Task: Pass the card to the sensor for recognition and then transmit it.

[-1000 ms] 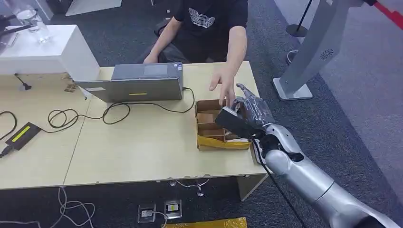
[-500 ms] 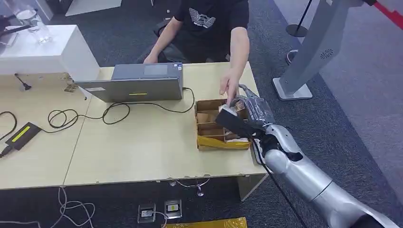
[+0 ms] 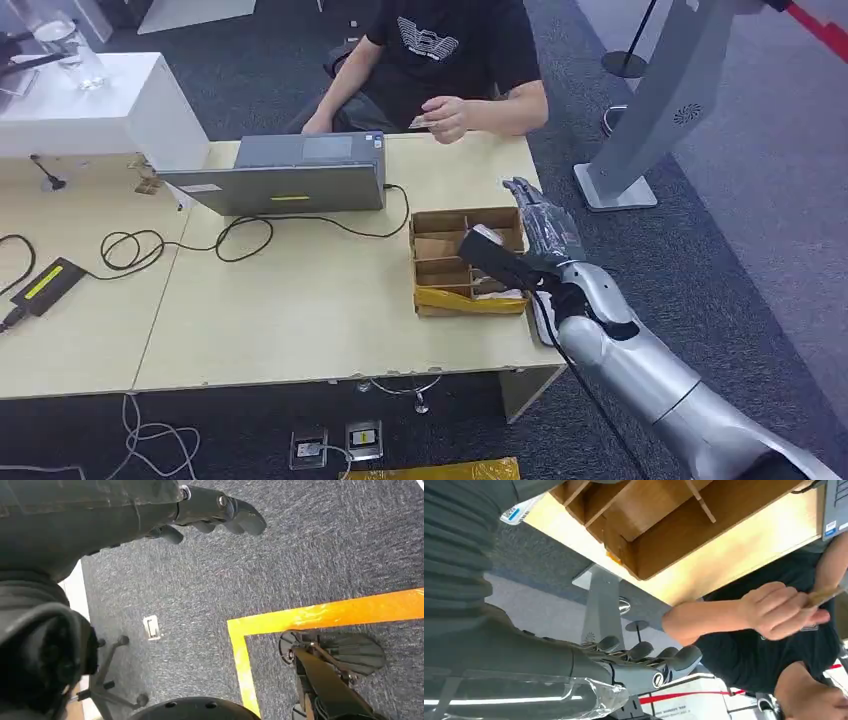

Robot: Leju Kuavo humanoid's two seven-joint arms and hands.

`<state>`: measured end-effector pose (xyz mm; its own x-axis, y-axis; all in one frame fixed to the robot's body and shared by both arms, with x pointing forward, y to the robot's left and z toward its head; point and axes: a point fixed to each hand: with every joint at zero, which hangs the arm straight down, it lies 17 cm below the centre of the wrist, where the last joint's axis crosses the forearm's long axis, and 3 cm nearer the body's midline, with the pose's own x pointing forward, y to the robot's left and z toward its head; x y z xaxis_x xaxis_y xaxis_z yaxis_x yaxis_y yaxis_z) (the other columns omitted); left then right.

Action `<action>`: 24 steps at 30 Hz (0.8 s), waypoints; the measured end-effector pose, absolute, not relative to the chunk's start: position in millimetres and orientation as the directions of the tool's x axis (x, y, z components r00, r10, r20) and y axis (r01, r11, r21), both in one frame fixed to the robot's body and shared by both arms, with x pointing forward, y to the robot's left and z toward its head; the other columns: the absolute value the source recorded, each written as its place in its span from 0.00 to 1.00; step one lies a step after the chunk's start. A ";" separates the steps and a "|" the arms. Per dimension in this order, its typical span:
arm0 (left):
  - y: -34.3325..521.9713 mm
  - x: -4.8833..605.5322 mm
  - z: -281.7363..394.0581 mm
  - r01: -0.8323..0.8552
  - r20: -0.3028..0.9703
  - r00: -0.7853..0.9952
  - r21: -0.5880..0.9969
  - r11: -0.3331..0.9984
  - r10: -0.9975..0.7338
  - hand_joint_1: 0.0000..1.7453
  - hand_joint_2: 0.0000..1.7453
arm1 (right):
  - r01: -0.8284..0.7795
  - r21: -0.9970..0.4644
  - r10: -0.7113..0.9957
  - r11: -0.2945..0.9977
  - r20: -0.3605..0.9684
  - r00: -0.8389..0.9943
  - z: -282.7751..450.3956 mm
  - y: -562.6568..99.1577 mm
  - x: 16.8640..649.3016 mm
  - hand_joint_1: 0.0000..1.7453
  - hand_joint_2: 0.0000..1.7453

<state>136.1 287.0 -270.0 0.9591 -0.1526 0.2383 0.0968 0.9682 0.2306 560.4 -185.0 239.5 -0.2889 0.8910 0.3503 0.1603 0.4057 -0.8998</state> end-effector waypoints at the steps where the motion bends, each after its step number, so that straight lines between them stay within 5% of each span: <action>1: 286.7 136.1 -270.0 0.097 0.239 0.959 0.230 0.968 -0.153 0.00 0.00 | 0.154 -0.903 0.892 0.402 0.349 -0.287 238.1 -184.8 560.5 0.00 1.00; 24: 288.8 131.2 -270.9 0.070 0.234 0.964 0.232 0.970 -0.126 0.00 0.00 | -0.009 -0.975 0.944 0.221 0.216 -0.249 212.9 -185.4 553.1 0.00 1.00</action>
<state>131.2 288.8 -270.9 0.9641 -0.1259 0.2336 0.0704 0.9701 0.2324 553.1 -185.4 212.9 -0.2493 0.9440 0.2161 -0.0088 0.2209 -0.9752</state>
